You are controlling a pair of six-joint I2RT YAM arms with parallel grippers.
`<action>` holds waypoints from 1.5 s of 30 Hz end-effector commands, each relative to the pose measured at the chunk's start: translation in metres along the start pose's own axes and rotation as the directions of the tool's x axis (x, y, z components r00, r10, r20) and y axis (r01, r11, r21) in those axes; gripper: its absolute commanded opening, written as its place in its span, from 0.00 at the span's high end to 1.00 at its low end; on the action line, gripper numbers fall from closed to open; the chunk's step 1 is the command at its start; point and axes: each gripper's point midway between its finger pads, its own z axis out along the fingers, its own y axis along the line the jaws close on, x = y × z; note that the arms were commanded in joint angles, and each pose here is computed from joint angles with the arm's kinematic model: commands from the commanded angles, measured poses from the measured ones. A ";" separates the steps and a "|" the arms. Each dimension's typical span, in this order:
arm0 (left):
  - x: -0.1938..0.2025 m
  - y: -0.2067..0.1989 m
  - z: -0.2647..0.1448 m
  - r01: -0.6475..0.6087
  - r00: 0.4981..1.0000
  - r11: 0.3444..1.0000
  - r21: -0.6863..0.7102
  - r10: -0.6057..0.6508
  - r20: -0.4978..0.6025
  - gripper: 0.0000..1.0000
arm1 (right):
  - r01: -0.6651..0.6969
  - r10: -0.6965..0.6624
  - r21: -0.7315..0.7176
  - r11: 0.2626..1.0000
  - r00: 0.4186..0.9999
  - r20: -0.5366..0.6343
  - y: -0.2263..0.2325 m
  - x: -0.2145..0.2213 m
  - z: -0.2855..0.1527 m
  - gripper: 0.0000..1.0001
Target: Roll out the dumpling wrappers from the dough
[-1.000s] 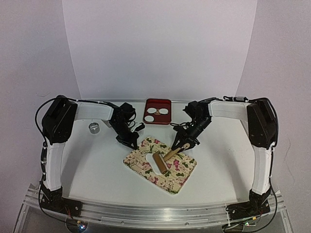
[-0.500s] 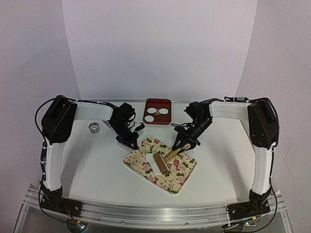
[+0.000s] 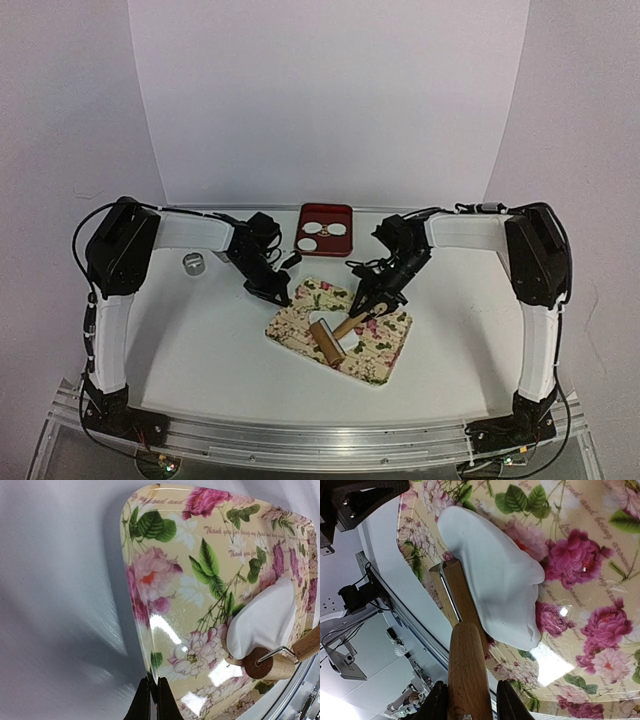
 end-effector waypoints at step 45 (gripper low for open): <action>0.019 0.020 0.000 -0.084 0.994 0.993 -0.080 0.078 -0.073 1.00 | -0.194 0.211 0.481 0.855 0.977 0.019 -0.118 0.024 -0.018 1.00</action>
